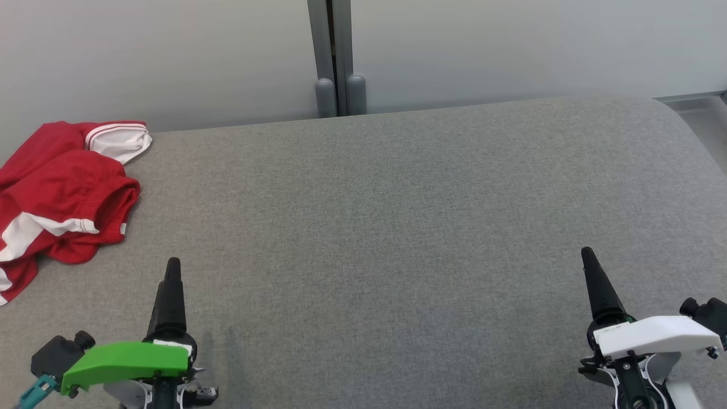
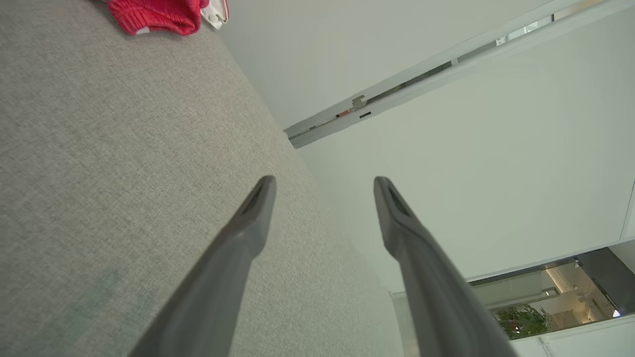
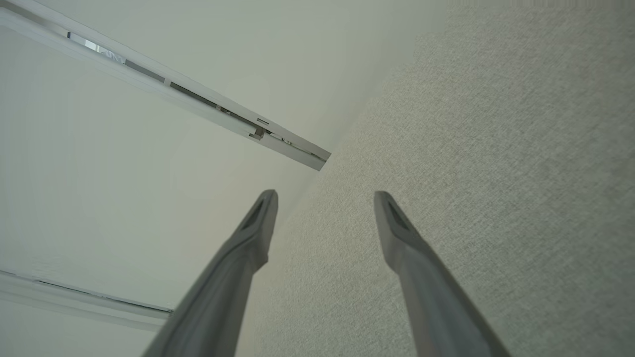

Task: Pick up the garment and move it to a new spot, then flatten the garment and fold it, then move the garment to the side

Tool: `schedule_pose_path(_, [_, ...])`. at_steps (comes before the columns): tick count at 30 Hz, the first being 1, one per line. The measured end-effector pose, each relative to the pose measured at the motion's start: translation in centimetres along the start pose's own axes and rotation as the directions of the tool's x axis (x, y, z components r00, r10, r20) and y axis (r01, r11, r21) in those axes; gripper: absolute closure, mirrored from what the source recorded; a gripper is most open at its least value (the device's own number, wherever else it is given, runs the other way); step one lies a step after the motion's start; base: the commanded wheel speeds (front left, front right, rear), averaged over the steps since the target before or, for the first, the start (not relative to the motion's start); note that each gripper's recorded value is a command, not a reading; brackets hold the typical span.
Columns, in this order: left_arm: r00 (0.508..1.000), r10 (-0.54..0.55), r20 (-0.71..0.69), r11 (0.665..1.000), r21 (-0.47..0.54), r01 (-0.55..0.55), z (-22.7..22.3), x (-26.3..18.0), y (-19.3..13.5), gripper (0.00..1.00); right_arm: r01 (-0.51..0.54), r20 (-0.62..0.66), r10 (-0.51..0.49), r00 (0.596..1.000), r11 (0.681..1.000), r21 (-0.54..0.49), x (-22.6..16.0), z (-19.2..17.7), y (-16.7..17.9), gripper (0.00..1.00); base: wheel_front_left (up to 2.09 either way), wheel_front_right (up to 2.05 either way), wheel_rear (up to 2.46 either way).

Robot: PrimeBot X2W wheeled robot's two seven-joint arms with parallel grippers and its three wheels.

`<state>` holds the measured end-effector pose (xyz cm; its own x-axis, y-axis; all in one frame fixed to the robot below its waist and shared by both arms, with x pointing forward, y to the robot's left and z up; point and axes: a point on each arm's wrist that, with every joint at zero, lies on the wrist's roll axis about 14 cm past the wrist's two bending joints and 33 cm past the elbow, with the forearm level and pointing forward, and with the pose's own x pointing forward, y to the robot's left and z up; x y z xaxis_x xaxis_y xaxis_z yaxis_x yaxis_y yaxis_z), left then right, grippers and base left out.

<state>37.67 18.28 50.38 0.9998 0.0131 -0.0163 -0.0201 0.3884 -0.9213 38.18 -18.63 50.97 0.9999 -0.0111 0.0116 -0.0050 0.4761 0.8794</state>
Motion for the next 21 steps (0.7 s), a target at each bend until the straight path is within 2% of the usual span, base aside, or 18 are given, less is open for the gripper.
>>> schedule_pose_path(10, [1.000, -0.017, -0.007, 0.977, 0.211, 0.018, -0.6, 0.0, -0.9, 0.00, -0.034, 0.003, 0.035, 0.999, 0.980, -0.198, 0.1, -0.1, 0.9, 0.00, 0.00, 0.00, 0.00])
schedule_pose_path(11, [1.000, -0.014, -0.009, 0.968, 0.250, 0.016, -0.8, -0.1, -0.8, 0.00, -0.038, -0.001, 0.039, 0.999, 0.971, -0.236, 0.1, -0.2, 1.0, 0.00, 0.00, 0.00, 0.00])
schedule_pose_path(21, [1.000, 0.008, 0.012, 0.924, 0.382, -0.012, -0.3, -0.8, 0.3, 0.00, -0.047, -0.019, 0.043, 0.999, 0.922, -0.383, -0.2, -0.9, 0.8, 0.00, 0.00, 0.00, 0.00])
